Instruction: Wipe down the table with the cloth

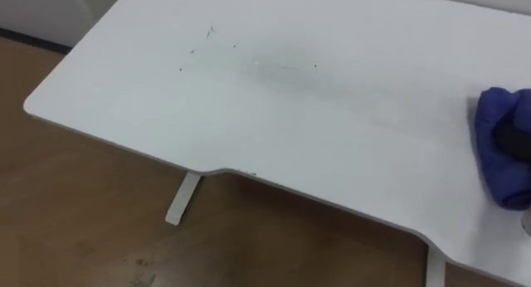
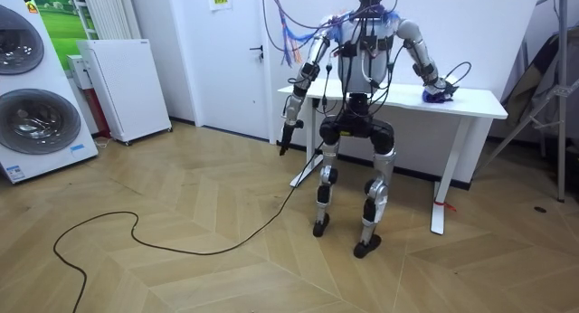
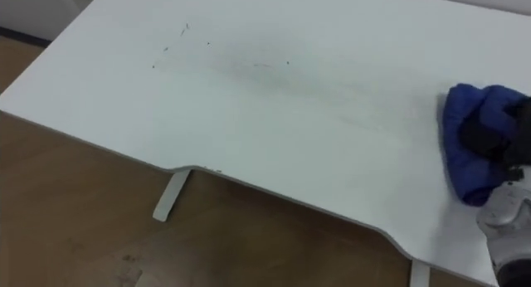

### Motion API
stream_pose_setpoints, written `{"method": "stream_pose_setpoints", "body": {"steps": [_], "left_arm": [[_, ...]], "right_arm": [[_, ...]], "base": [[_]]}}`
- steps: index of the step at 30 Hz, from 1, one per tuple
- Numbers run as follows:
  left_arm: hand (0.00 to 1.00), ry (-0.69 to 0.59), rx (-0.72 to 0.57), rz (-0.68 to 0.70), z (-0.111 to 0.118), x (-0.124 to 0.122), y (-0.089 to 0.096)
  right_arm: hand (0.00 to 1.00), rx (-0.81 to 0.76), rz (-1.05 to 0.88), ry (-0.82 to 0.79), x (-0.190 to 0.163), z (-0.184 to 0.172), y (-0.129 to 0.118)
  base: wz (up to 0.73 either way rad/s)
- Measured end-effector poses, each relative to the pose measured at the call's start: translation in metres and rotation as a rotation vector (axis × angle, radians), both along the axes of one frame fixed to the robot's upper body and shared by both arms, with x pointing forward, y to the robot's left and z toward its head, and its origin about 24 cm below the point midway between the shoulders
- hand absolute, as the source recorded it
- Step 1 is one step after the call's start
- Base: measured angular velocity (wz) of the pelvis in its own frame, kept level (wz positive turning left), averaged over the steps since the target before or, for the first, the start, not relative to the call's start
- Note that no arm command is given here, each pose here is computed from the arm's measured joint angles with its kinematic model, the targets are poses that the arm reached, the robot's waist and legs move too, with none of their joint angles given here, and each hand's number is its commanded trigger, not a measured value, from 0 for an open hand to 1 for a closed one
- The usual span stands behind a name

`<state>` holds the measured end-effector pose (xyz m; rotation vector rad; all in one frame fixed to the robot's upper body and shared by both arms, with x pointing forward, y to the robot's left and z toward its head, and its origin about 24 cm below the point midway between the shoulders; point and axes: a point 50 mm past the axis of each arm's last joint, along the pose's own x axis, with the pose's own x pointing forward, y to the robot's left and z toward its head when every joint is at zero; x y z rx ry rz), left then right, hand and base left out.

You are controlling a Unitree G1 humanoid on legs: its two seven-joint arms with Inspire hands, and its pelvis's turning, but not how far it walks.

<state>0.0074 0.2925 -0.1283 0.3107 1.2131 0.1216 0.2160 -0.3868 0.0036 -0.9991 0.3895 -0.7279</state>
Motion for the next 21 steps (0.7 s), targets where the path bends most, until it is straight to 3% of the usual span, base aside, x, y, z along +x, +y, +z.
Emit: {"method": "stream_pose_setpoints", "body": {"steps": [7,21], "left_arm": [[0.0,-0.059,0.049,0.012,0.007,0.008,0.01],[0.0,-0.045,0.039,0.02,0.004,0.001,0.009]], "right_arm": [[1.0,0.001,-0.095,0.033,-0.032,-0.012,-0.013],[1.0,-0.244,0.08,-0.037,-0.002,0.017,0.005]], "base": [[-0.08],[-0.14]]}}
